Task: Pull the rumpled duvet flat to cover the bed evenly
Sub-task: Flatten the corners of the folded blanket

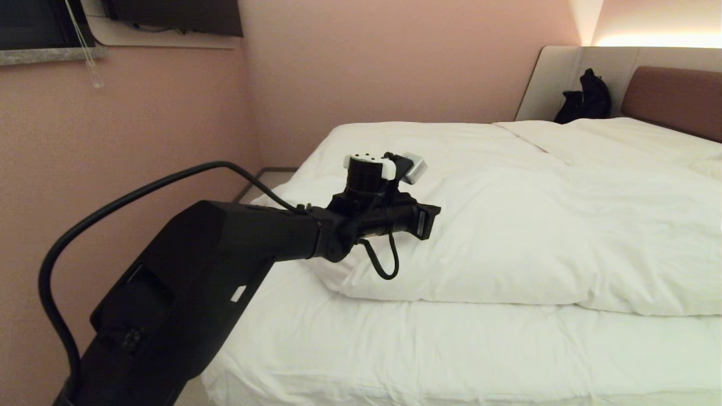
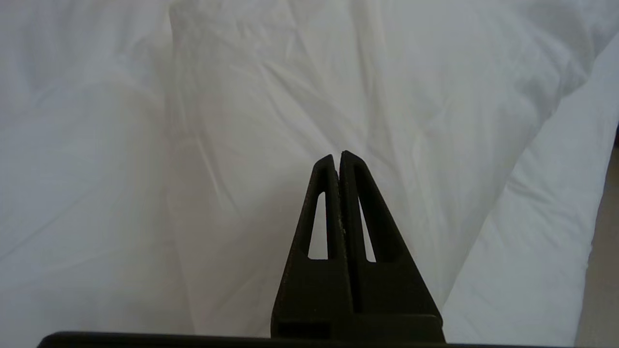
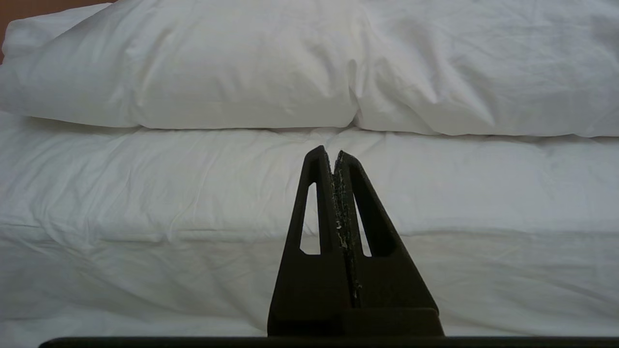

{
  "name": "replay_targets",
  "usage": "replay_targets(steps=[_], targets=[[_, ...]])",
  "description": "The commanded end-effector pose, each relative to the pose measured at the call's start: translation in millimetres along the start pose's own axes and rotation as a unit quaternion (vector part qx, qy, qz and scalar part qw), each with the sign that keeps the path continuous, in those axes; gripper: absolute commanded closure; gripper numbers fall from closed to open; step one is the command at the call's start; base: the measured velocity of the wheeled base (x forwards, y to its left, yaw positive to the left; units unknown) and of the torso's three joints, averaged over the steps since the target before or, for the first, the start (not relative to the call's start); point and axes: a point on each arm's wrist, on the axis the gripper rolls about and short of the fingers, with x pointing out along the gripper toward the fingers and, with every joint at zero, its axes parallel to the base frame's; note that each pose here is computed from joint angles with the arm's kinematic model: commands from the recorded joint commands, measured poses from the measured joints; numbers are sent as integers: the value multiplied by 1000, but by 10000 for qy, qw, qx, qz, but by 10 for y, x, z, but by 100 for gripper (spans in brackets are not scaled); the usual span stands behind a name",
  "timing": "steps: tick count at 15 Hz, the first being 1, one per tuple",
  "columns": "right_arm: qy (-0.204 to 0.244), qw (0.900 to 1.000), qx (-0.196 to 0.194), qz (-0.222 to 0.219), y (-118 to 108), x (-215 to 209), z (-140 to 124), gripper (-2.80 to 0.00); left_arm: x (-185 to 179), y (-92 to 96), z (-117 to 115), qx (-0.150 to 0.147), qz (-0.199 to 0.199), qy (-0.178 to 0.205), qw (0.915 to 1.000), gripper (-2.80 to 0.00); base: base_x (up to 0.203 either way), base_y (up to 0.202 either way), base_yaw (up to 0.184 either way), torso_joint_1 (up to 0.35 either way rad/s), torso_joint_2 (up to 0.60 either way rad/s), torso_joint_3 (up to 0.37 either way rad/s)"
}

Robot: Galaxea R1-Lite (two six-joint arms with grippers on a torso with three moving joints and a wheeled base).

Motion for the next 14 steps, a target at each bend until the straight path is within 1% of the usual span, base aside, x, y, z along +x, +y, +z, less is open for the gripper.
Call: replay_targets(steps=[1,2,6,8,10,11,14], targets=[[4,10000,0,-2,0,1,1,0,-6,-5,-31,96,-17,189,9998,0,0,0,0,0,0,0],[4,10000,0,-2,0,1,1,0,9,8,-71,179,-10,231,9996,0,0,0,0,0,0,0],[4,10000,0,-2,0,1,1,0,17,6,-56,323,-15,192,9993,0,0,0,0,0,0,0],[4,10000,0,-2,0,1,1,0,34,18,-87,430,-2,179,9989,0,0,0,0,0,0,0],[4,10000,0,-2,0,1,1,0,104,47,-134,704,37,-181,9973,0,0,0,0,0,0,0],[4,10000,0,-2,0,1,1,0,134,59,-176,745,60,-243,9969,0,0,0,0,0,0,0],[4,10000,0,-2,0,1,1,0,141,61,-203,719,64,-180,9972,0,0,0,0,0,0,0]])
